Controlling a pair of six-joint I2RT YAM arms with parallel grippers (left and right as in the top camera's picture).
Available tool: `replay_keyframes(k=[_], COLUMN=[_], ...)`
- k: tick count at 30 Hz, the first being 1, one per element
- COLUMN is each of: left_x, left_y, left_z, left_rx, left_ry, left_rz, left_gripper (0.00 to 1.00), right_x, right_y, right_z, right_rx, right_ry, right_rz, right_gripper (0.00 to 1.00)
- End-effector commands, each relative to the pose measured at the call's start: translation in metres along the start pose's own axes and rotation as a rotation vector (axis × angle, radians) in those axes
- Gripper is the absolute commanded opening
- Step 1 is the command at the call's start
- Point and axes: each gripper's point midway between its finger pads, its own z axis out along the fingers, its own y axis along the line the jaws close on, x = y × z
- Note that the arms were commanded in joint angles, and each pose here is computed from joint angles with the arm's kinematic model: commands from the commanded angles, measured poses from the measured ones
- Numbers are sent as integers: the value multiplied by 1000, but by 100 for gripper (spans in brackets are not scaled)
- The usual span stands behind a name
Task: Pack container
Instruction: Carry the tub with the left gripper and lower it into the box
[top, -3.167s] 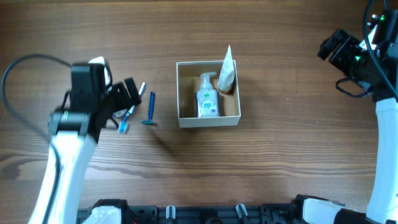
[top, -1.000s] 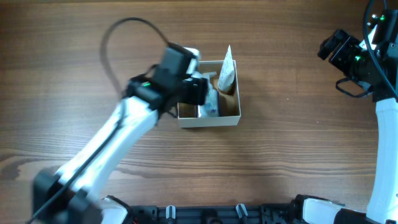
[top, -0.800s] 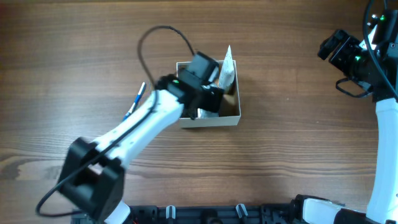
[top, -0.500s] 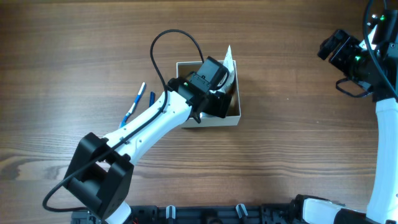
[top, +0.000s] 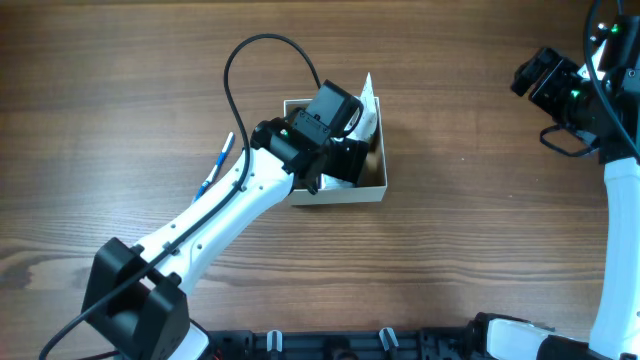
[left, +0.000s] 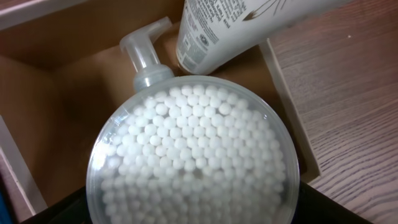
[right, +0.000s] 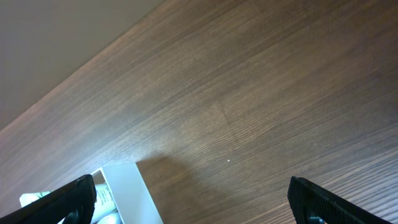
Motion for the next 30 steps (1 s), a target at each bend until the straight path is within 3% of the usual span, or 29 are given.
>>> replay_keyframes(k=[1,18,24,30], left_x=[-10,-3,10,3], left_y=[7,-37,-45,-34], left_z=[-10,-1,18,12], left_rx=[-33,70,64,19], left_ry=[-40,-32,18,-13], left_rz=[-6,61,86,78], left_gripper=[81,80,95,99], right_x=[0,0,0,0], right_y=[3,3,3,3], right_z=[0,0,0,0], right_rx=[-16,-16,-16,-16], right_ry=[3,3,3,3], right_rz=[7,7,7,7], right_gripper=[100,100,100,100])
